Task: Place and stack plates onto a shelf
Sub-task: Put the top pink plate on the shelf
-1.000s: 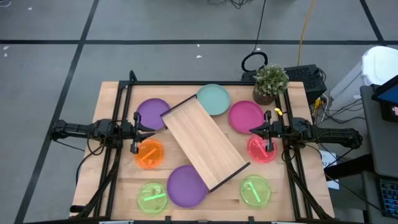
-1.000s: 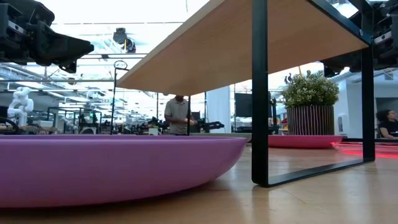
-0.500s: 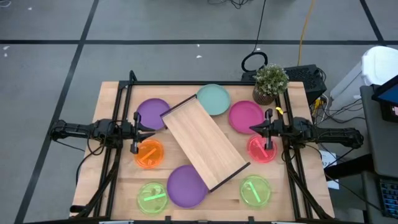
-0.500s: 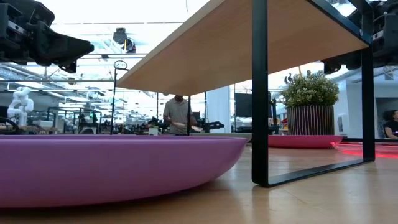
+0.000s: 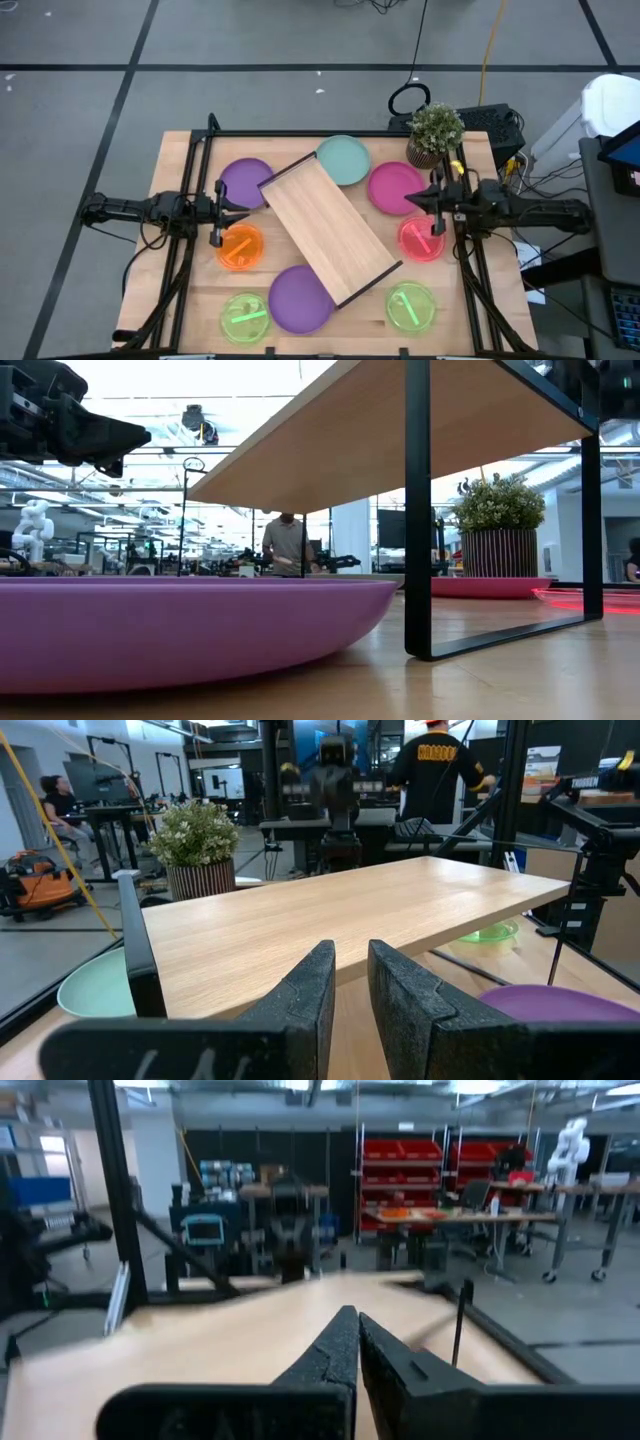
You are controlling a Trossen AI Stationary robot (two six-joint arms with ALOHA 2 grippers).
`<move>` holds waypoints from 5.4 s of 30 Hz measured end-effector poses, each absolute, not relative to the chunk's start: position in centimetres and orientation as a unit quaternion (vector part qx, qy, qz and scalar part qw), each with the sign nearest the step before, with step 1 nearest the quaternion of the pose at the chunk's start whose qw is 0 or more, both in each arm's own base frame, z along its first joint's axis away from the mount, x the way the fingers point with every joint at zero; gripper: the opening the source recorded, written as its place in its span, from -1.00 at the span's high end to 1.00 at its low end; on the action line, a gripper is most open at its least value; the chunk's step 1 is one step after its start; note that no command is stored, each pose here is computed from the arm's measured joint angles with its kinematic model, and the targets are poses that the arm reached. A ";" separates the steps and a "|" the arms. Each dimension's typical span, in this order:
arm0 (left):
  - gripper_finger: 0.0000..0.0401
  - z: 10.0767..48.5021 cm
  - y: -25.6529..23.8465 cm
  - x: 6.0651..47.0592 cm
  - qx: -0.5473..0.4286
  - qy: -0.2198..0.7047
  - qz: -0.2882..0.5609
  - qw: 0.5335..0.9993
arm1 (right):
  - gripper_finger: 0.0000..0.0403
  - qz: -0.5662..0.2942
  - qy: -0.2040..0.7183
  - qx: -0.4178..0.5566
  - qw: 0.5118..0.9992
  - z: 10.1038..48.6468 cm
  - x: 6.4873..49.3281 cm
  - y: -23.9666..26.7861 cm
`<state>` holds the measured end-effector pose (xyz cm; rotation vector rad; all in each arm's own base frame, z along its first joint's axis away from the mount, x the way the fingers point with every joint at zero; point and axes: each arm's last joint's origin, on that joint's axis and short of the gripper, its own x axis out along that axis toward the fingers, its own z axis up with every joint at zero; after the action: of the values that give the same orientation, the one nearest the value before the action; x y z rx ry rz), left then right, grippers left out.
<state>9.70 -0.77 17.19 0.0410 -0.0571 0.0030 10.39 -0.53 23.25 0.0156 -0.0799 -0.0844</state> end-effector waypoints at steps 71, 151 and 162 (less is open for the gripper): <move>0.98 26.2 -0.9 10.4 0.008 -0.004 -0.003 1.000 | 1.00 -0.079 0.216 0.073 0.970 36.4 17.4 0.3; 0.99 30.7 -1.9 19.1 -0.009 0.178 0.002 0.984 | 0.26 -0.553 0.393 0.331 0.656 17.3 13.4 -5.8; 0.99 30.7 -1.9 19.1 -0.009 0.178 0.002 0.984 | 0.17 -0.580 0.417 0.299 0.633 16.0 13.9 -7.4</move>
<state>19.10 -1.85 30.70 -0.0171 0.3582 0.0035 13.91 -7.42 16.00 0.6850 0.9546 -1.3264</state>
